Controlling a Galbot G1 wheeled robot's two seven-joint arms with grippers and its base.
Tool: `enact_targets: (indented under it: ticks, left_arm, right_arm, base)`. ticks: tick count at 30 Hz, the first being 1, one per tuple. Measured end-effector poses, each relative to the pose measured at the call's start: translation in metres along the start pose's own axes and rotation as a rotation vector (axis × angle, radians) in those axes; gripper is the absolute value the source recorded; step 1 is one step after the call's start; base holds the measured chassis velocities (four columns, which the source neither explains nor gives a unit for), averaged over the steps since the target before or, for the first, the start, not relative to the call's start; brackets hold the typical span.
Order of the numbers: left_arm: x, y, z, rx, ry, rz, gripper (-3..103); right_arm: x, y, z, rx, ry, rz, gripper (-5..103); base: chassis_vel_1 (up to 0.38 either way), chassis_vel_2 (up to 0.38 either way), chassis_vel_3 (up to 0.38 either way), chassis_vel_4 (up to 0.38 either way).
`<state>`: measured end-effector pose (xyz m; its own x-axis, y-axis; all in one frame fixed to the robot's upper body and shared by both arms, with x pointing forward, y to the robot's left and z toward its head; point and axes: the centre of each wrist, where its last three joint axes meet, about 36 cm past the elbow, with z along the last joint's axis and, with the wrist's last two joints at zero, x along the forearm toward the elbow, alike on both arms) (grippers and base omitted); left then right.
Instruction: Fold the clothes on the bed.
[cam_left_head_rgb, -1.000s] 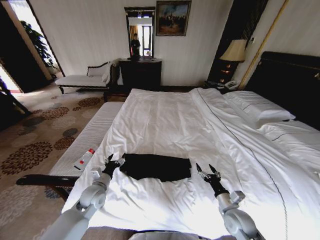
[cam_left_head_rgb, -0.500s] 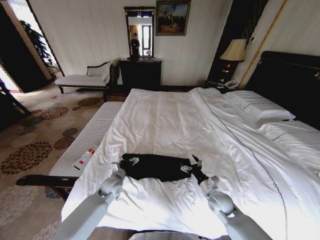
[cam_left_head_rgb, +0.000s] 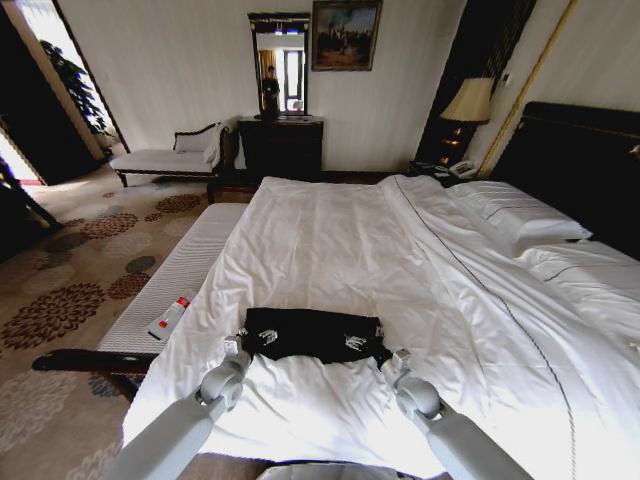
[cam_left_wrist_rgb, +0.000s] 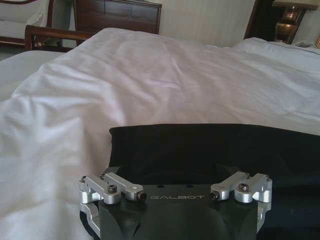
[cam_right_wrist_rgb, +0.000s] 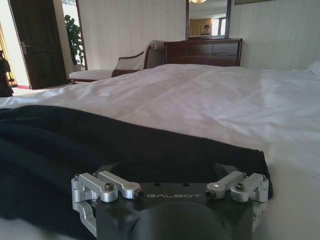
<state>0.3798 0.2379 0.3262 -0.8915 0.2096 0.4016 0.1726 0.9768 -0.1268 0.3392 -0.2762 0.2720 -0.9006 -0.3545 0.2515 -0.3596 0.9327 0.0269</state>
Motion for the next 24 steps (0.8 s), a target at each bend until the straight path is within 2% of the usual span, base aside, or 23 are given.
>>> enact_targets:
  ticks: [9,13,18,21,22,24]
  left_arm:
    - [0.031,0.017,0.013,0.023,-0.010,-0.031,100]
    - [0.047,0.012,0.015,0.030,-0.032,-0.026,100]
    - [0.067,0.000,0.018,0.009,-0.089,-0.009,100]
    - [0.084,0.005,0.018,-0.036,-0.159,-0.051,100]
    - [0.089,0.007,0.016,-0.040,-0.181,-0.067,100]
    - [0.093,0.008,0.013,-0.039,-0.198,-0.077,100]
  right_arm:
    - [0.047,-0.001,0.032,0.060,0.024,0.017,100]
    - [0.061,-0.009,0.028,0.063,0.006,0.047,100]
    - [0.088,-0.013,0.009,0.029,-0.044,0.118,100]
    - [0.097,-0.010,-0.007,-0.024,-0.094,0.160,100]
    - [0.101,-0.008,-0.011,-0.055,-0.104,0.175,100]
    - [0.104,-0.007,-0.014,-0.075,-0.109,0.187,100]
  base:
    - [0.000,0.000,0.000,0.000]
    - [0.000,0.000,0.000,0.000]
    - [0.000,0.000,0.000,0.000]
    - [0.000,0.000,0.000,0.000]
    - [0.000,0.000,0.000,0.000]
    - [0.000,0.000,0.000,0.000]
